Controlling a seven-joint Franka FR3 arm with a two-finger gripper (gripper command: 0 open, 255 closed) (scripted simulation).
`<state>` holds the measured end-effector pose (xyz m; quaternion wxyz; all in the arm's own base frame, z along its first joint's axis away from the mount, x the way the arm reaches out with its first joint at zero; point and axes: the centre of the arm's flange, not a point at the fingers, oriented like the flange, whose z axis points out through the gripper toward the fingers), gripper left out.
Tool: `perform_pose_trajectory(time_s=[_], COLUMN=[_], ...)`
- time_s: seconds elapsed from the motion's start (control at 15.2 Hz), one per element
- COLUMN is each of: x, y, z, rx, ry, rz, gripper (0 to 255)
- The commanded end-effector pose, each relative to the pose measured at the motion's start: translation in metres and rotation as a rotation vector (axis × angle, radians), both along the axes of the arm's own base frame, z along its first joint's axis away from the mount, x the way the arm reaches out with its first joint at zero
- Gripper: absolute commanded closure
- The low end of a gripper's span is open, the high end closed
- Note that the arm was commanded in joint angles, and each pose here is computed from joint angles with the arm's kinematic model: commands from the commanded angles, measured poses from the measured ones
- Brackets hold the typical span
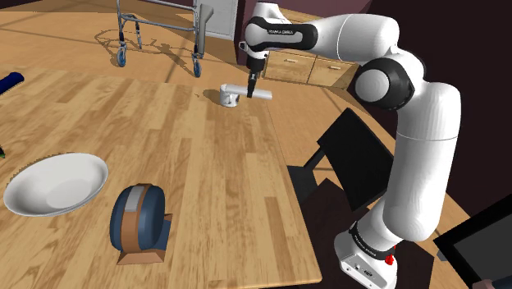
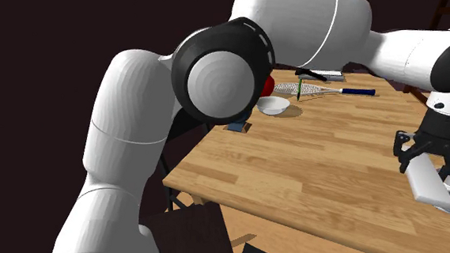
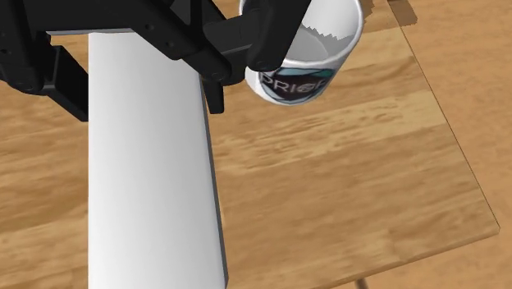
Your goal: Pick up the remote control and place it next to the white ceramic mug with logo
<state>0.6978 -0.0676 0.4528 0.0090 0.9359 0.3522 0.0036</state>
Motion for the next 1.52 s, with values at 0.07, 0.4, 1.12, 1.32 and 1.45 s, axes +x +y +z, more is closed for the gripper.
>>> perform_pose_trajectory(time_s=[0.07,0.4,1.12,1.32,1.45], x=[0.0,0.0,0.0,-0.001,0.0], y=[-0.001,-0.001,-0.001,-0.001,-0.001], z=[-0.016,-0.043,-0.101,-0.114,-0.114], rx=[0.0,0.0,0.0,0.0,0.0], ry=[-0.001,-0.001,-0.001,-0.001,-0.001], rz=[0.0,0.0,0.0,0.0,0.0], gripper=[255,255,255,255,255])
